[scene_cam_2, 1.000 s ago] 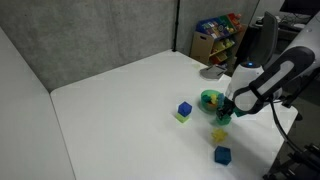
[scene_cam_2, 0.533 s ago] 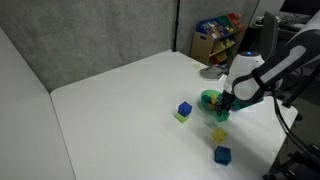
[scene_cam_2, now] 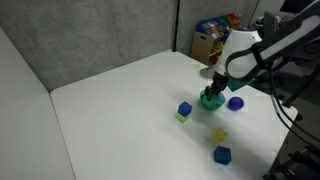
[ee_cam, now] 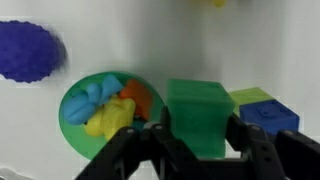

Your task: Put the all the blocks into a stack on the left

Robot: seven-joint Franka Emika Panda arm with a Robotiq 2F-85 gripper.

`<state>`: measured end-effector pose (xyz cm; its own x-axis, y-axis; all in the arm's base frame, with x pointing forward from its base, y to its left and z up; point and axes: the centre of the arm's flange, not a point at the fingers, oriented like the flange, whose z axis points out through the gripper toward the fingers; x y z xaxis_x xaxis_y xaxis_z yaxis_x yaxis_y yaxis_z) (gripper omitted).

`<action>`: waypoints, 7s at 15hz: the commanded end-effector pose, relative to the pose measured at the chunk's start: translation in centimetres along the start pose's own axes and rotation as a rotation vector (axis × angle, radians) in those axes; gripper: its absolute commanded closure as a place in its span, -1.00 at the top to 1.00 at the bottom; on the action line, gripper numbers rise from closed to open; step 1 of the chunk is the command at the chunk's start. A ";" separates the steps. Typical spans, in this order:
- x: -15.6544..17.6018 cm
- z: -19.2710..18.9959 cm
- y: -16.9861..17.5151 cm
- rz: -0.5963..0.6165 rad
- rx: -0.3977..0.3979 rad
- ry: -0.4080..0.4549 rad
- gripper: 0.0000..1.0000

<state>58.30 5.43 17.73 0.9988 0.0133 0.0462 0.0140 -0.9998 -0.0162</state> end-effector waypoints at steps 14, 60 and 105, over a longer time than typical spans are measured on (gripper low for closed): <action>5.0 -4.6 -9.3 -0.330 -0.026 0.037 -0.45; 6.4 0.0 -13.0 -0.338 -0.052 -0.026 1.00; -12.6 5.6 -12.1 0.035 -0.150 -0.301 1.00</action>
<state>46.89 17.32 12.38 0.9590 0.0118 -0.2832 0.0415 -0.9942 0.0989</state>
